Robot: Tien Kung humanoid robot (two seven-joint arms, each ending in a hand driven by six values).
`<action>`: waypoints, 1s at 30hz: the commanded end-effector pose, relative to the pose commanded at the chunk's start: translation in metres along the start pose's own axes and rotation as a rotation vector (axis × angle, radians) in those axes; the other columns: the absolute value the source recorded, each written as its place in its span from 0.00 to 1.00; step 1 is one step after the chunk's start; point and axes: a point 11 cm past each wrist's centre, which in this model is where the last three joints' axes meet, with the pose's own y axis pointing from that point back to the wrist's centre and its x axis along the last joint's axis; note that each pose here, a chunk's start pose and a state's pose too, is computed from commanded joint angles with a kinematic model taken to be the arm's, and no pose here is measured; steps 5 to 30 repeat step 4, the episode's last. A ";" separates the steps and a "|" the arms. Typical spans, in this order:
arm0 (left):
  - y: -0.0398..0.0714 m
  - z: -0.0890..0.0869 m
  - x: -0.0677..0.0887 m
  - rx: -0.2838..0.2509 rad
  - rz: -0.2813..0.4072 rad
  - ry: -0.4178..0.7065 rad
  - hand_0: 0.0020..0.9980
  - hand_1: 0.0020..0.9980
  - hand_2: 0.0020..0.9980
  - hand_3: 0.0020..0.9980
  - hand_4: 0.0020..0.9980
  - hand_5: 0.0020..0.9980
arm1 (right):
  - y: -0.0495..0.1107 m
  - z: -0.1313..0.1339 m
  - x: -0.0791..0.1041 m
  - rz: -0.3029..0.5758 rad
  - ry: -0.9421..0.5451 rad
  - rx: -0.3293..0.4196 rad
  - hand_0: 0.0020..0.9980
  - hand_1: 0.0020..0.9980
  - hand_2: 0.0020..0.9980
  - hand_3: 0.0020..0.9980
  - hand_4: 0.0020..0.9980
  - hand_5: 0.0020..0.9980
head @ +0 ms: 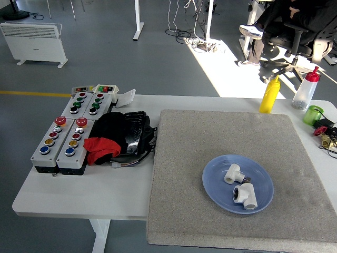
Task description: Pick pipe place plate twice
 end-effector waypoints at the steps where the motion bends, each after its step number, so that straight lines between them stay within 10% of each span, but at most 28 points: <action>1: 0.000 0.000 0.000 0.001 0.000 0.000 0.65 0.61 0.61 0.60 0.29 1.00 | 0.000 0.000 0.000 0.001 0.000 0.000 0.77 0.68 0.69 0.68 0.52 0.45; 30: -0.001 -0.001 0.000 0.003 0.001 0.000 0.65 0.61 0.61 0.60 0.29 1.00 | 0.000 0.000 0.001 0.001 0.002 0.000 0.77 0.68 0.69 0.68 0.52 0.45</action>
